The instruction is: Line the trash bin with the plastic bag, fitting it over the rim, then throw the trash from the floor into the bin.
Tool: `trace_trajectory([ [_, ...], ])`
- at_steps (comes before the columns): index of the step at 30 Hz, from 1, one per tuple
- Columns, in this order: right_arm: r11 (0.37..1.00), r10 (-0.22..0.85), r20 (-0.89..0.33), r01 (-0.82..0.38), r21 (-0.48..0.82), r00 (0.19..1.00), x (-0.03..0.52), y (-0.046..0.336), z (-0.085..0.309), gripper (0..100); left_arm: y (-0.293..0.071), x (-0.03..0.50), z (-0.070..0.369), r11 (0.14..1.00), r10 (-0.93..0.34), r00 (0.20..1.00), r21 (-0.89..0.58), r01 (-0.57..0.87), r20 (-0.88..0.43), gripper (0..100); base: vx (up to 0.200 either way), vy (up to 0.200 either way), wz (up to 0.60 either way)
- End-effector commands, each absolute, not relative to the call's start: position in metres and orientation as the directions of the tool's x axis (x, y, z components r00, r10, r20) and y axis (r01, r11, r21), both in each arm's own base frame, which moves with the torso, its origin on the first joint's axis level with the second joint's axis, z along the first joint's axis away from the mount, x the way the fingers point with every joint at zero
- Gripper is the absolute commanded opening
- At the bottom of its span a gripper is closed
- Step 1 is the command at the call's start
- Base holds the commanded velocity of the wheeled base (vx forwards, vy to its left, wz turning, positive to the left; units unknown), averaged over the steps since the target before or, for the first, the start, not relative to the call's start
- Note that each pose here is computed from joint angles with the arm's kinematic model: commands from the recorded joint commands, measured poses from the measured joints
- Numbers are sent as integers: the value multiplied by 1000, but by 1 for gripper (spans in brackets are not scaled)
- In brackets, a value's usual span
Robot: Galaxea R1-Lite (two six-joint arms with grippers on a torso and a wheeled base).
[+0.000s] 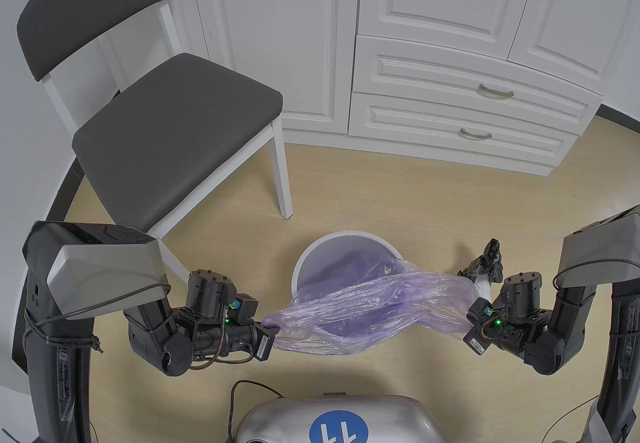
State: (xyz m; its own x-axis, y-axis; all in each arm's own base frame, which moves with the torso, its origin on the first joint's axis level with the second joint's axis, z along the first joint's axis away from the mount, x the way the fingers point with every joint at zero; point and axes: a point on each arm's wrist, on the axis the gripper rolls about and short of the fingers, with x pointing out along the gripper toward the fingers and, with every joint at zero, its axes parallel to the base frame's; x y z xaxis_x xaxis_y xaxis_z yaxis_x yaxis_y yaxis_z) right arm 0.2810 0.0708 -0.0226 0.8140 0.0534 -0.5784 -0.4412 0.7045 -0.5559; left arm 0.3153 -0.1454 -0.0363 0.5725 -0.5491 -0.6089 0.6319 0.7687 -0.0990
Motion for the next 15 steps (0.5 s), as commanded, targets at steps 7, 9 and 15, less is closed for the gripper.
trace_trajectory([
  [7, 757, 55, -519, -375, -535, 853, 306, 81, -28, 0, -130, 341, -50, 824, -491, 633, -84, 560, -599, 0, 0, 0, 0],
  [9, 768, 75, -496, -367, -525, 865, 308, 87, -26, 0, -124, 346, -49, 835, -480, 648, -82, 544, -591, 0, 0, 0, 0],
  [15, 801, 66, -402, -289, -524, 913, 322, 96, -26, 0, -118, 360, -37, 863, -471, 695, -121, 491, -543, 0, 0, 0, 0],
])
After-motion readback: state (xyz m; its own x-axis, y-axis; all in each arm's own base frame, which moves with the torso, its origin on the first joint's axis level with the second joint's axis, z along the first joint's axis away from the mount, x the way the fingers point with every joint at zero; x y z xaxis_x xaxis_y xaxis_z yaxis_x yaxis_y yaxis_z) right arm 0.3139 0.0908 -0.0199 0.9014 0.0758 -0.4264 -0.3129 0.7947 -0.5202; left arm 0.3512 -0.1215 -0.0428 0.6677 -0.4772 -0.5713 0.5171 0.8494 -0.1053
